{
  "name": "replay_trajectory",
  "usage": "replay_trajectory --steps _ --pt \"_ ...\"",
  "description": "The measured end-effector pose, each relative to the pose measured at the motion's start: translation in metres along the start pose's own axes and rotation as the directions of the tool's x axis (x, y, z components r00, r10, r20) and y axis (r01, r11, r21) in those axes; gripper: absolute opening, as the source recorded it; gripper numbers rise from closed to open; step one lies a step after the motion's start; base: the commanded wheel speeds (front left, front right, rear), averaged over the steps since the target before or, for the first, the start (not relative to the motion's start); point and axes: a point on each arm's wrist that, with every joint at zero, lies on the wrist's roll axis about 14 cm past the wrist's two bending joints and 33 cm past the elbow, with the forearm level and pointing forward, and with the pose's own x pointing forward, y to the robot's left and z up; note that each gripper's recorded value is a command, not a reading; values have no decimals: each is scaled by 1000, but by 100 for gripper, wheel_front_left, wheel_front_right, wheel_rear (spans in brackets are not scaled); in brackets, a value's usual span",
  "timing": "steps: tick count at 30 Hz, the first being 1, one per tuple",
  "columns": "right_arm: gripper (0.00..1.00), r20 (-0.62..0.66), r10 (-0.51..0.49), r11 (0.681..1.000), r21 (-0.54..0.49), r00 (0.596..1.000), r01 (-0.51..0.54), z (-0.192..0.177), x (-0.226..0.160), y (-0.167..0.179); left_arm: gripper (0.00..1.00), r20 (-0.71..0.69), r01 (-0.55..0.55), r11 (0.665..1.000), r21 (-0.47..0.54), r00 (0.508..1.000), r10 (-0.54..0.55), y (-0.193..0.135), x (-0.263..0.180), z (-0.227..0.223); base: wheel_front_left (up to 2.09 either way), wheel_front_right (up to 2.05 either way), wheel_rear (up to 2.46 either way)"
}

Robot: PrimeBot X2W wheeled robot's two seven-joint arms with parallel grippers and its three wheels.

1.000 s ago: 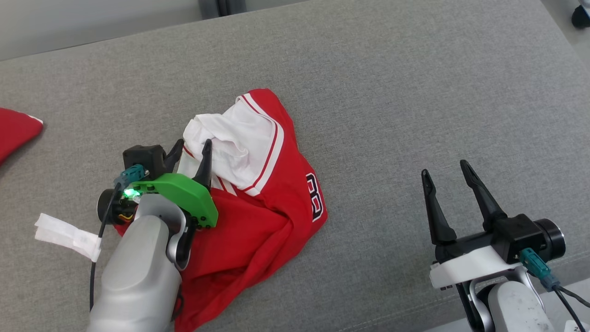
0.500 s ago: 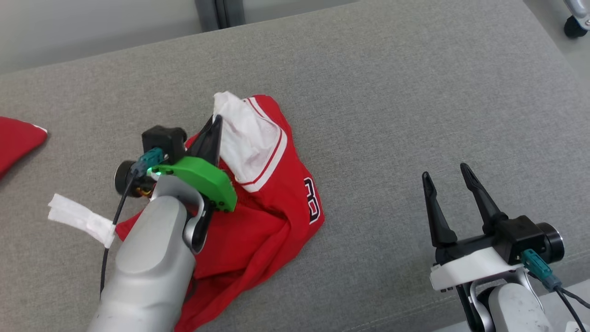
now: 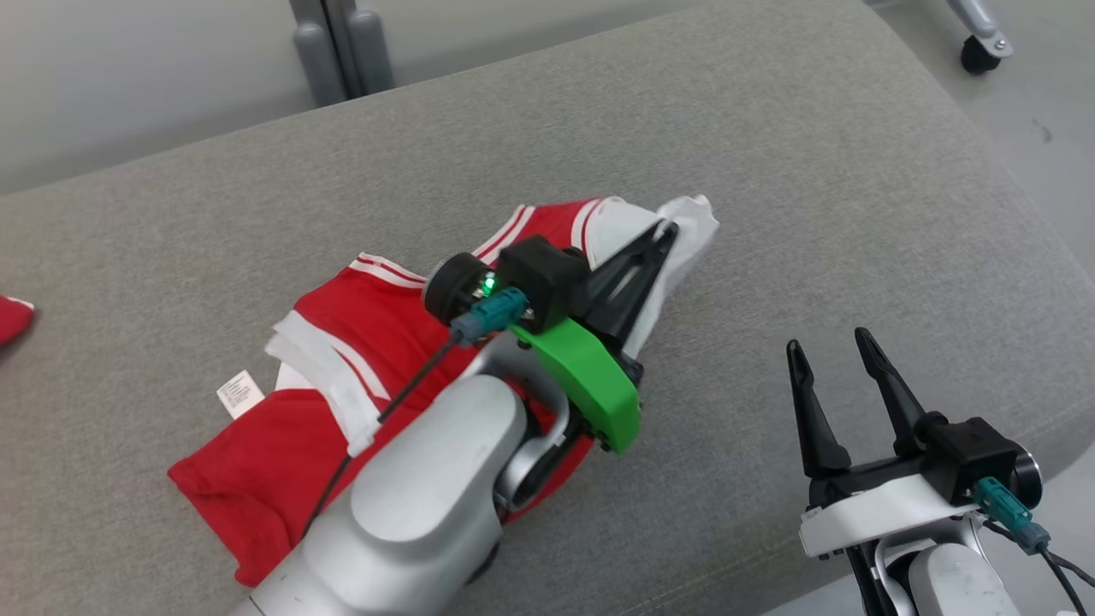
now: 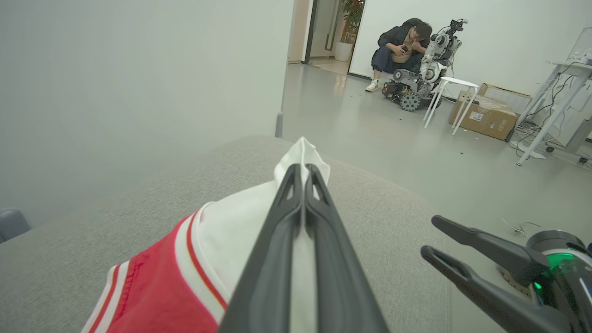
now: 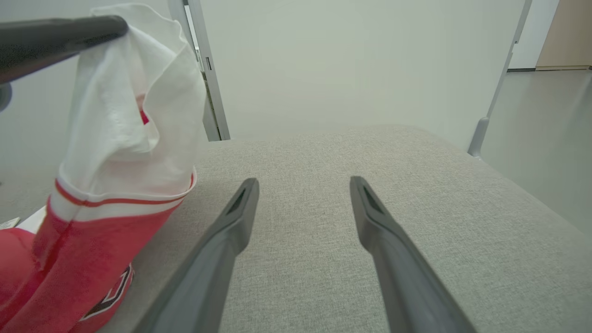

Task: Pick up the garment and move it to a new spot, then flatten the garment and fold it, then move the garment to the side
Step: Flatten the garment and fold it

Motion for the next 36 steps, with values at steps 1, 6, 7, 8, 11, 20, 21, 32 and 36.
replay_trajectory --steps 1,6,7,8,11,20,21,32,36 --pt "100 1 -14 1000 3 1000 14 1 -2 -4 18 1 34 999 -2 999 -34 -14 3 -2 0 0 0" --pt "100 -5 -71 997 9 997 71 1 -14 -21 100 -5 152 987 -50 988 -152 -62 10 -13 0 0 0" --pt "100 -9 -82 997 12 997 82 0 -16 -24 100 -13 169 983 -68 985 -170 -69 10 -17 0 0 0" --pt "100 -15 -90 996 12 996 90 -2 -18 -26 100 -20 178 981 -78 983 -180 -73 9 -20 0 0 0" --pt "100 -32 -108 994 12 994 108 -7 -21 -31 100 -24 170 981 -91 985 -173 -73 9 -25 0 0 0" --pt "100 -37 -84 996 27 996 85 -11 -16 -24 100 -138 -266 963 38 953 268 69 -45 -50 0 0 0" --pt "100 -37 -78 996 29 996 79 -11 -15 -22 100 -160 -328 943 61 929 333 90 -58 -53 0 0 0" --pt "100 -47 7 1000 21 999 -6 -17 5 3 100 -396 -586 810 39 735 550 189 -138 -94 0 0 0" --pt "100 -64 20 1000 14 998 -20 -22 8 7 100 -457 -614 788 44 689 562 210 -148 -106 0 0 0"
